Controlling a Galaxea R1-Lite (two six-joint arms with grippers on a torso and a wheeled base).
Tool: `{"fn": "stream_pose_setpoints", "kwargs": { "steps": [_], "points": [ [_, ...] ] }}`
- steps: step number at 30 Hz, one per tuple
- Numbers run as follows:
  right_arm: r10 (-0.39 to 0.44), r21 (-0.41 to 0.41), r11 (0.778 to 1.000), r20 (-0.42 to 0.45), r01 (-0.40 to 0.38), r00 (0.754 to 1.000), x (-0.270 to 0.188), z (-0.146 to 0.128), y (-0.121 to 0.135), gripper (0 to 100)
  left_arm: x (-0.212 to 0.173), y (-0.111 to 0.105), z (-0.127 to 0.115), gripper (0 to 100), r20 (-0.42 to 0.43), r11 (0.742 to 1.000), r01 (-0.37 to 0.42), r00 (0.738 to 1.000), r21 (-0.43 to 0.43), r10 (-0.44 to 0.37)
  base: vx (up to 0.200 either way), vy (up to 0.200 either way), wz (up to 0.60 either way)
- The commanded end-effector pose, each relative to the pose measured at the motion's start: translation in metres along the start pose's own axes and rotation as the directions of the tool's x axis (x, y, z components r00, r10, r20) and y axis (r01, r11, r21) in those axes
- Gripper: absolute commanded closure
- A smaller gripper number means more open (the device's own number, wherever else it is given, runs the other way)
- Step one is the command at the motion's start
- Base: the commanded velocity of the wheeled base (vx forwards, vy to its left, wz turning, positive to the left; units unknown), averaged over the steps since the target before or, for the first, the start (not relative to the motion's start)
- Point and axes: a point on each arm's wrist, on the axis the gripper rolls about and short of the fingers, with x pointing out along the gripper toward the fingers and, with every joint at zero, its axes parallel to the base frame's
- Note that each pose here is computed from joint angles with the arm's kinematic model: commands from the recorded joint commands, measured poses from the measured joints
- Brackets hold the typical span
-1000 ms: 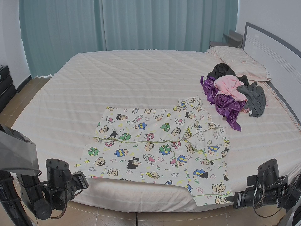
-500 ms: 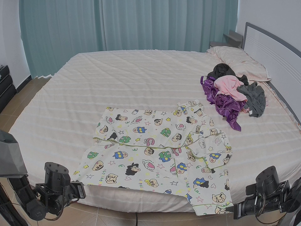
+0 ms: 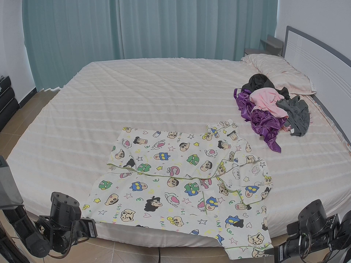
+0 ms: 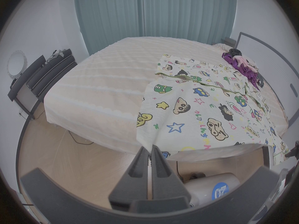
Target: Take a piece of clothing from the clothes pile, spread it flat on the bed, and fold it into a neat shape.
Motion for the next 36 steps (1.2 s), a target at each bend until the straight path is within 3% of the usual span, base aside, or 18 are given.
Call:
{"fn": "stream_pose_setpoints", "kwargs": {
  "steps": [1,8,14,17,28,32,36],
  "points": [
    [-0.001,-0.012,1.000,-0.019,0.001,1.000,-0.003,-0.006,-0.001,100,-0.008,0.002,-0.004,100,-0.008,1.000,0.008,1.000,0.015,-0.008,0.000,0.000,0.00],
    [0.025,-0.013,1.000,0.035,-0.024,0.999,-0.008,-0.002,0.001,100,-0.012,0.003,-0.003,100,0.002,0.999,0.016,1.000,0.032,-0.016,0.000,0.000,0.00],
    [0.036,0.033,0.998,0.231,-0.045,0.972,-0.024,0.033,0.007,100,-0.012,-0.007,0.023,100,0.112,0.998,0.059,0.992,-0.018,-0.057,0.000,0.000,0.00],
    [0.029,0.063,0.997,0.279,-0.049,0.960,-0.027,0.054,0.009,100,-0.008,-0.012,0.036,100,0.146,0.997,0.071,0.987,-0.037,-0.065,0.000,0.000,0.00],
    [-0.028,0.137,0.990,0.307,-0.016,0.951,-0.008,0.111,0.007,100,0.037,-0.019,0.072,100,0.174,0.991,0.020,0.985,-0.133,0.003,0.000,0.000,0.00],
    [-0.056,0.171,0.985,0.312,0.002,0.948,0.006,0.134,0.002,100,0.052,-0.028,0.091,100,0.218,0.978,0.046,0.976,-0.203,-0.001,0.000,0.000,0.00],
    [-0.066,0.193,0.981,0.330,0.001,0.942,0.013,0.151,0.001,100,0.066,-0.036,0.100,100,0.228,0.976,0.053,0.974,-0.213,-0.003,0.000,0.000,0.00]
  ]
}}
